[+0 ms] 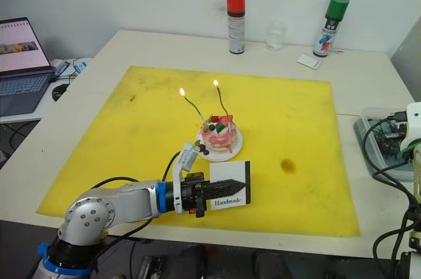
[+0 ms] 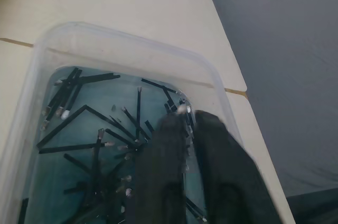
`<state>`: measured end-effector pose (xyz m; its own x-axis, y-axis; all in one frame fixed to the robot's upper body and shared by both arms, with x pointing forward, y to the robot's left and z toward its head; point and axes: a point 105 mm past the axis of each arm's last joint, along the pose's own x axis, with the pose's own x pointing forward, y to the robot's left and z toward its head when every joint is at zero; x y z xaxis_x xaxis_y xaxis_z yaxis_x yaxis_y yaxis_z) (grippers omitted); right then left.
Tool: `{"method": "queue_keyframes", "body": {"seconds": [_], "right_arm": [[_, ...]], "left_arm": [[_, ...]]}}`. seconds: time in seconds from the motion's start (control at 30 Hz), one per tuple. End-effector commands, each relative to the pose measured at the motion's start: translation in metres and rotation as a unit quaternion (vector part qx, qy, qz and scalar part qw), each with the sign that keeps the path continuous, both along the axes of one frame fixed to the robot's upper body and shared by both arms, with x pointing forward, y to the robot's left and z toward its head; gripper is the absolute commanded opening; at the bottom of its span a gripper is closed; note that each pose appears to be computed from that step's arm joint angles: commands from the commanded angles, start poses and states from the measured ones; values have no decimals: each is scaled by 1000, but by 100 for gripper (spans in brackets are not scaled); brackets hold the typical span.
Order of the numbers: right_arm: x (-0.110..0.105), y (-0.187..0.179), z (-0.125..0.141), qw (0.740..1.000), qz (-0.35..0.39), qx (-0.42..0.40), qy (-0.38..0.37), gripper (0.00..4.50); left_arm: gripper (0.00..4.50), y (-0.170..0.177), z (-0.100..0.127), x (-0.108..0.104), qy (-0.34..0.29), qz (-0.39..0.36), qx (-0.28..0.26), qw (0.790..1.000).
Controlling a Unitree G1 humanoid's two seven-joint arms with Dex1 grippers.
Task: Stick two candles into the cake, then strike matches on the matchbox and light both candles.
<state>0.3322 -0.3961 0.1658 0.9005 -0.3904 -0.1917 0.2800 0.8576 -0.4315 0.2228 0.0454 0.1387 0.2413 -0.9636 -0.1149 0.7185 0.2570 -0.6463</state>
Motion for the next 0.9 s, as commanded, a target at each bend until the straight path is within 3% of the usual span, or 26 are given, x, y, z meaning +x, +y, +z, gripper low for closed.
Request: {"method": "queue_keyframes", "body": {"seconds": [0.03,0.27,0.33,0.37,0.43,0.5,0.63,0.77,0.9], "right_arm": [[-4,-3,24,999,-8,-24,-47,200],[-2,12,36,997,12,-34,-71,441],[2,32,44,994,50,-40,-88,449],[5,60,46,989,112,-37,-90,449],[2,122,48,962,256,-35,-91,449],[-17,183,39,912,406,-8,-57,449],[-63,255,37,799,600,39,-19,449],[-92,280,34,718,695,30,5,449],[-103,292,25,681,731,33,29,449]], "left_arm": [[0,0,8,-6,-14,-9,-5,1000],[0,5,8,-6,-12,-7,3,1000],[0,9,8,-6,-10,-6,7,1000],[0,12,9,-5,-9,-4,8,1000],[0,19,9,-2,-2,8,10,1000],[0,24,8,4,5,21,18,1000],[0,34,5,9,25,38,32,998],[0,41,5,13,65,53,27,996],[0,42,-7,13,104,44,54,992]]}}
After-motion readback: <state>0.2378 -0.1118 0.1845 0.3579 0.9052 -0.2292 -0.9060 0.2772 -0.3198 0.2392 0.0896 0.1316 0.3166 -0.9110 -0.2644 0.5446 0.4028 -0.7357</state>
